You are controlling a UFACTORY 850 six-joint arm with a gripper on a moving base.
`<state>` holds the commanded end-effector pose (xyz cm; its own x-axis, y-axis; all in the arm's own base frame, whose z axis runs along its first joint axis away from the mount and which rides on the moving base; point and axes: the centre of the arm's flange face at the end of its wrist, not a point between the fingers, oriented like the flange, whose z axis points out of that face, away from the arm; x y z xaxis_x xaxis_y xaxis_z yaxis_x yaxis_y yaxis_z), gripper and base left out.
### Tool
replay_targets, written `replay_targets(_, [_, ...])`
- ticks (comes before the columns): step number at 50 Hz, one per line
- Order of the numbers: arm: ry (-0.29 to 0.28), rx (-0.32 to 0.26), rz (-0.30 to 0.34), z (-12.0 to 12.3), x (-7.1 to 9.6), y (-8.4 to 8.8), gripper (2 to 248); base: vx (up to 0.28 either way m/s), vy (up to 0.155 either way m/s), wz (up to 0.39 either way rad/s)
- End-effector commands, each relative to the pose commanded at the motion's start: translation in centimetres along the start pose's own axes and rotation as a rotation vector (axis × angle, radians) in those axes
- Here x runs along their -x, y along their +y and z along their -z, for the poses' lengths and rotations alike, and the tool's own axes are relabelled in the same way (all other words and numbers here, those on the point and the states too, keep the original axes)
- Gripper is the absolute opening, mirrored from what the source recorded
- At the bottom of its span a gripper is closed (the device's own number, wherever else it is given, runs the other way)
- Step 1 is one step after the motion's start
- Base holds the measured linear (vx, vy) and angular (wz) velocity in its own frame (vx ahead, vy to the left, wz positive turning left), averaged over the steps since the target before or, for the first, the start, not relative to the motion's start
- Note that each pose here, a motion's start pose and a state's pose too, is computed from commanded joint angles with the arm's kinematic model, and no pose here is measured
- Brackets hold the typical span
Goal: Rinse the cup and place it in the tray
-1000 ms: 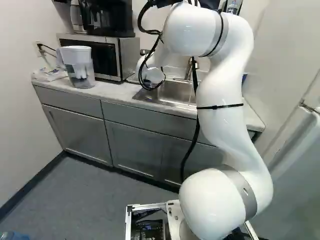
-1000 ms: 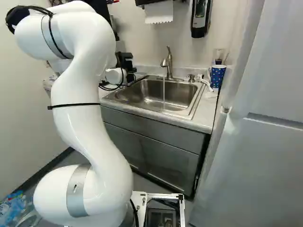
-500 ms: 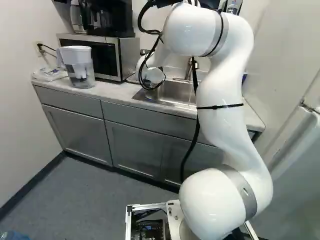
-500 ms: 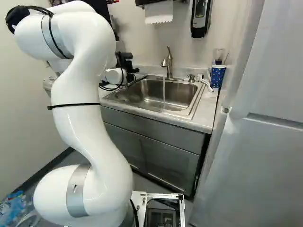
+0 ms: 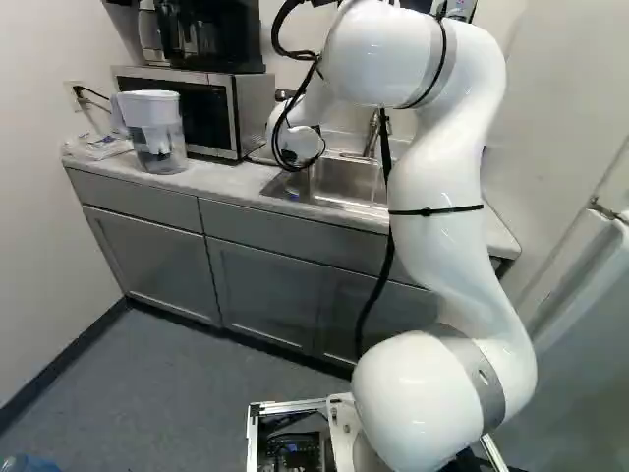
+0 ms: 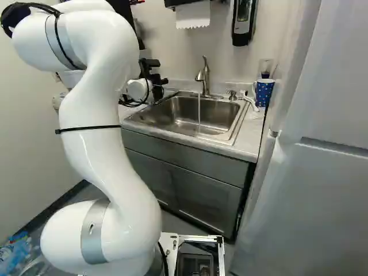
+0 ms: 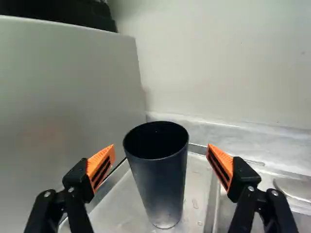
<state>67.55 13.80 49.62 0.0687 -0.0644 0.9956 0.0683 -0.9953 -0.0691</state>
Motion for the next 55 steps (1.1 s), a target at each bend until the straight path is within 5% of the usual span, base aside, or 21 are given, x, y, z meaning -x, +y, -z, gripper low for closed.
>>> replay_targets(55, [0.040, -0.016, -0.015, 0.4, -5.7, -0.7, 247, 0.000, 0.000, 0.000])
